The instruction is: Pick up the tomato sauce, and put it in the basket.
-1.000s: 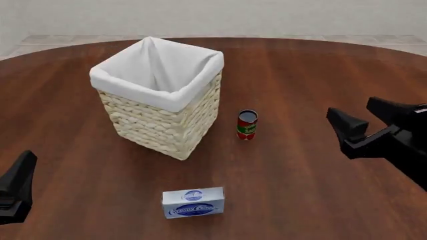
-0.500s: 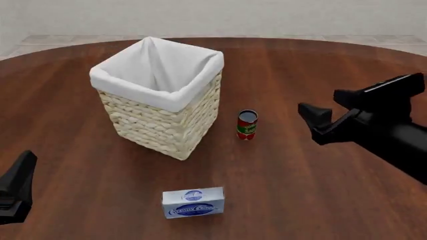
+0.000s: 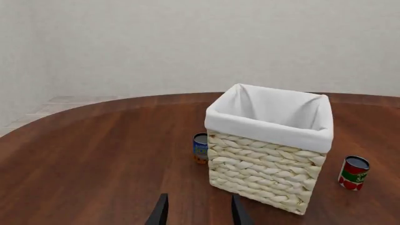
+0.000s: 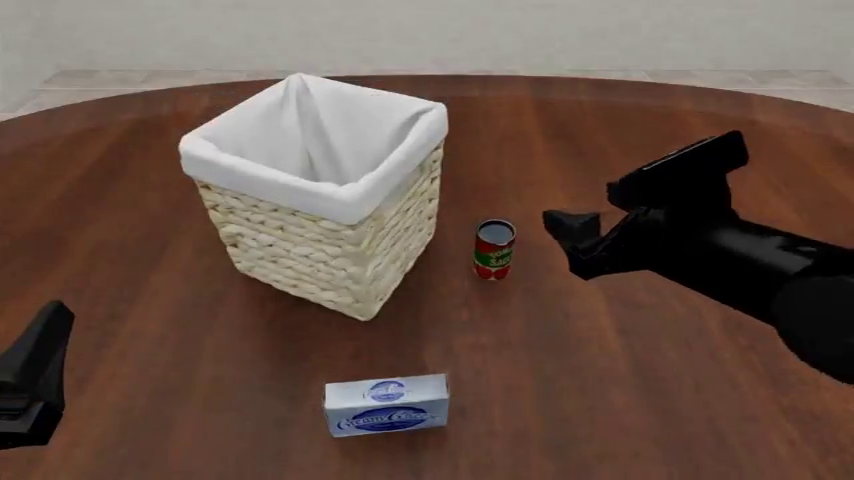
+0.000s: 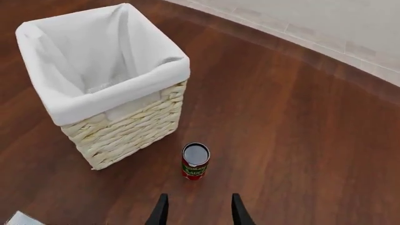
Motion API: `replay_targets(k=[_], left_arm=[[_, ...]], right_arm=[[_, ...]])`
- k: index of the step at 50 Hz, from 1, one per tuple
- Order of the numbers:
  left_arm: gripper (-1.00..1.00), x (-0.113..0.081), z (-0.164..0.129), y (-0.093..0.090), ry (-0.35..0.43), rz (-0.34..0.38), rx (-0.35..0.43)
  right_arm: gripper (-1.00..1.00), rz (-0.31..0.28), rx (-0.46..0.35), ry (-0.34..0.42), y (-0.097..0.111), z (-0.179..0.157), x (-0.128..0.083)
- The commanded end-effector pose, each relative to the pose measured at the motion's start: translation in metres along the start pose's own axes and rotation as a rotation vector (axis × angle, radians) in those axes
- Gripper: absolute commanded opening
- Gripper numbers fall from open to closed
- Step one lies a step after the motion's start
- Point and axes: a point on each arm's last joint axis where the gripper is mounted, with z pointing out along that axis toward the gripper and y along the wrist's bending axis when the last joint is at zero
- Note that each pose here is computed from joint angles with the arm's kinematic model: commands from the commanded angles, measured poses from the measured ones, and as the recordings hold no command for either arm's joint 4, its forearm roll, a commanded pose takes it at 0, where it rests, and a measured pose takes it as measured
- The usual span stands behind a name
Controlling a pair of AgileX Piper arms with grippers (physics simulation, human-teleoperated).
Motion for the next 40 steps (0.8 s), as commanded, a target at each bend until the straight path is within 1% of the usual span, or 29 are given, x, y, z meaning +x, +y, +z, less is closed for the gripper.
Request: replay_targets(k=[1,8,19,30,33,40], left_arm=[[1.0,0.0,0.0,0.0,0.0,0.0,0.0],[1.0,0.0,0.0,0.0,0.0,0.0,0.0],[1.0,0.0,0.0,0.0,0.0,0.0,0.0],[1.0,0.0,0.0,0.0,0.0,0.0,0.0],[1.0,0.0,0.0,0.0,0.0,0.0,0.0],[1.0,0.0,0.0,0.0,0.0,0.0,0.0]], right_arm=[[1.0,-0.018,-0.028,0.052,0.006,0.019,0.001],[1.0,-0.046,-0.02,0.095,0.002,0.034,0.003],[1.0,-0.064,-0.02,0.132,0.0,0.052,0.0],[1.0,-0.081,-0.026,0.147,0.0,0.069,-0.003],[1.0,-0.074,-0.028,0.149,0.001,0.072,-0.002],[1.0,-0.079,-0.028,0.162,0.001,0.084,0.001]])
